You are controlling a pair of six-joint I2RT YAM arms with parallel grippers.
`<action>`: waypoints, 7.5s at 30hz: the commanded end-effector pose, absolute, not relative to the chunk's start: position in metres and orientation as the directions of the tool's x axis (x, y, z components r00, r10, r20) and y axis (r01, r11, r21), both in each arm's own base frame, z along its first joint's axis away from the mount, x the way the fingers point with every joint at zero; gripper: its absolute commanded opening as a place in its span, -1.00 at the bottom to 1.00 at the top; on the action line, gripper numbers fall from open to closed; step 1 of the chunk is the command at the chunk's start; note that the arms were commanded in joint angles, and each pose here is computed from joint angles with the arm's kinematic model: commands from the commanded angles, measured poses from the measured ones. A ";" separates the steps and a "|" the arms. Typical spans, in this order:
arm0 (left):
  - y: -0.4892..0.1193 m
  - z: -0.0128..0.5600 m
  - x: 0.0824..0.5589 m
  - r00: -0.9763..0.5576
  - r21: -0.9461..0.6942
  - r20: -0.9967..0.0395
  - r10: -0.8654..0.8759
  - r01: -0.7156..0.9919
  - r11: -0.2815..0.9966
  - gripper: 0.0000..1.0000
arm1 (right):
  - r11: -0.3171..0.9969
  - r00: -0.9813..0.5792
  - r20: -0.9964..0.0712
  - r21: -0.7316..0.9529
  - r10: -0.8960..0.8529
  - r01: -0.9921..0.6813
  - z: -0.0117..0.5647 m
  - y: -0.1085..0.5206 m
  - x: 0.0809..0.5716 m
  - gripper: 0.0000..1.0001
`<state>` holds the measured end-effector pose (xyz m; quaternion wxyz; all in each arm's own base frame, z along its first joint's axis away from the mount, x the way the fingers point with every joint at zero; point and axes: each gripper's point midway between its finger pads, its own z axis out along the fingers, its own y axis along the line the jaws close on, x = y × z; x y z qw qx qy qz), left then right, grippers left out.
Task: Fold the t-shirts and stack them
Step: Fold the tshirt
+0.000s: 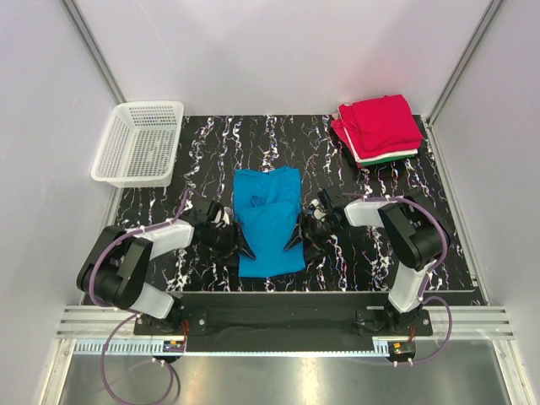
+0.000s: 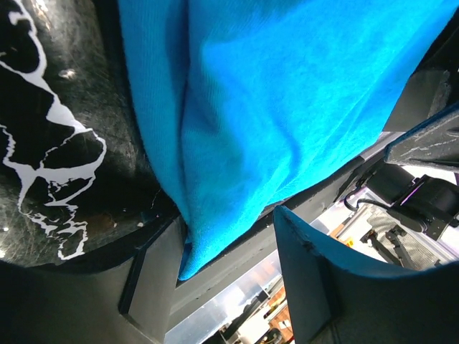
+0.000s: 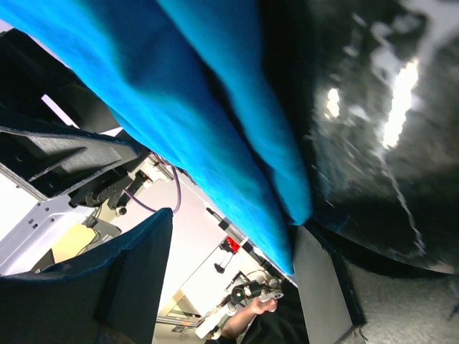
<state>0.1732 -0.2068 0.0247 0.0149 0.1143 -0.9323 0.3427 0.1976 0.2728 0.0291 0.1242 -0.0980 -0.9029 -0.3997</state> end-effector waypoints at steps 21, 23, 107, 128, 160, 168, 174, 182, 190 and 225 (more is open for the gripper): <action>-0.178 -0.024 0.148 -0.976 -0.487 0.113 -0.185 -0.217 0.846 0.18 | 0.714 -0.960 0.271 0.657 0.074 0.241 0.003 0.278 0.191 0.24; -0.178 -0.023 0.150 -0.977 -0.483 0.108 -0.183 -0.213 0.849 0.18 | 0.739 -0.958 0.276 0.629 0.075 0.239 -0.001 0.272 0.186 0.25; -0.177 -0.018 0.144 -0.967 -0.389 0.146 -0.208 -0.250 0.887 0.22 | 0.782 -0.989 0.132 0.609 0.062 0.130 0.037 0.279 0.213 -1.00; -0.180 -0.009 0.188 -0.972 -0.360 0.018 -0.233 -0.224 0.905 -0.92 | 0.780 -0.990 0.123 0.612 0.069 0.131 0.051 0.272 0.204 -1.00; -0.198 0.137 0.299 -0.910 -0.469 -0.291 -0.296 -0.133 0.873 -1.00 | 0.713 -0.995 -0.040 0.700 0.093 0.038 0.143 0.290 0.255 -1.00; -0.195 0.142 0.339 -0.904 -0.452 -0.312 -0.291 -0.128 0.883 -1.00 | 0.698 -0.986 -0.074 0.714 0.149 0.052 0.156 0.278 0.311 -1.00; -0.195 0.135 0.372 -0.905 -0.445 -0.307 -0.294 -0.136 0.885 -1.00 | 0.693 -0.984 -0.081 0.719 0.157 0.051 0.152 0.278 0.350 -1.00; -0.192 0.146 0.420 -0.884 -0.463 -0.334 -0.327 -0.149 0.874 -1.00 | 0.667 -0.984 -0.092 0.744 0.155 0.035 0.151 0.291 0.400 -1.00; -0.192 0.133 0.451 -0.889 -0.479 -0.315 -0.334 -0.155 0.864 -1.00 | 0.651 -0.979 -0.097 0.758 0.181 0.045 0.147 0.293 0.437 -1.00; -0.260 0.078 0.561 -0.903 -0.732 -0.300 -0.308 0.012 0.681 -1.00 | 0.603 -0.889 -0.187 0.789 0.419 0.119 0.102 0.294 0.524 -1.00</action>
